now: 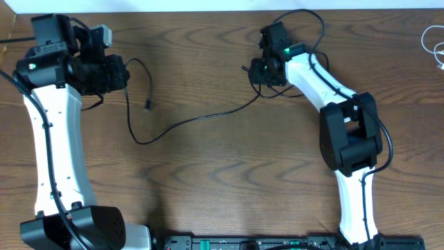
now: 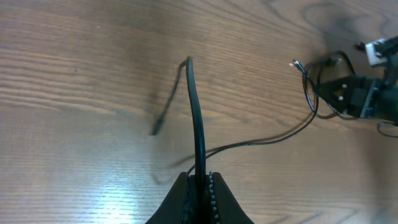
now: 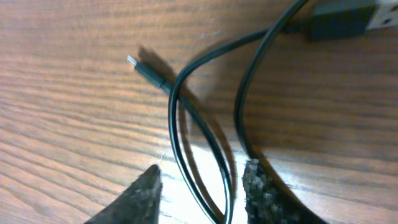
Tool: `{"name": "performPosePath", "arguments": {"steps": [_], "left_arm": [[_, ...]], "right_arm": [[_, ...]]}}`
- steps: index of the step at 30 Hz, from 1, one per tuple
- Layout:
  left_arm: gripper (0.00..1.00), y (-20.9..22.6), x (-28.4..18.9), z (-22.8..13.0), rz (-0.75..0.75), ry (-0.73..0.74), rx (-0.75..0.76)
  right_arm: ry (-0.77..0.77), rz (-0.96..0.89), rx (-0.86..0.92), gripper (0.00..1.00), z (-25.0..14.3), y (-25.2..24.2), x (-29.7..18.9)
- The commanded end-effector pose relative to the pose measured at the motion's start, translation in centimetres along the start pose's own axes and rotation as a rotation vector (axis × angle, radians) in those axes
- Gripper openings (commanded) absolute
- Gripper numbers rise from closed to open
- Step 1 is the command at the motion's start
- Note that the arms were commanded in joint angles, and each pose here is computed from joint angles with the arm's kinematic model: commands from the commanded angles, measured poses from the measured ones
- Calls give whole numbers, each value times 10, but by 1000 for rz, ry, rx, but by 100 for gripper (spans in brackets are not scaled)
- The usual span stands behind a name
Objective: Untangle cables
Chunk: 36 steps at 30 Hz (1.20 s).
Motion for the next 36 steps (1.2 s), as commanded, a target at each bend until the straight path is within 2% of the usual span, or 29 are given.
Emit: {"name": "performPosePath", "arguments": {"steps": [1,6,13,21,26,33,36], "left_arm": [[8,-7,-8,1,-17,-23,42],[7,-7,-8,0,-18,-15,39],[7,-7,-8,-2,-19,-6,36],[7,-7,-8,-2,-19,-6,35],[7,-8,-8,-2,-19,-5,35],[8,-8,-8,-2,-19,-5,35],[8,-8,-8,-2,-19,-5,35]], "right_arm": [[-52,-59,-50,31,-2,12,-10],[-80,-128,-166,29,-4,8,2],[-78,-179,-149,24,-2,-7,17],[-55,-171,-158,22,-9,-4,25],[-30,-181,-123,15,-20,-8,32],[-13,-192,-94,11,-28,-15,39],[-14,-192,-94,1,-29,-15,39]]}}
Point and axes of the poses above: each gripper's point midway between its finger pads, its own x axis out along the fingers, its own y axis along the line the jaws close on, z = x × y, the point moved 7 cm from there along -x, back along the fingers, and after that the axes turned 4 degrees about x, right-handed, at the moved point
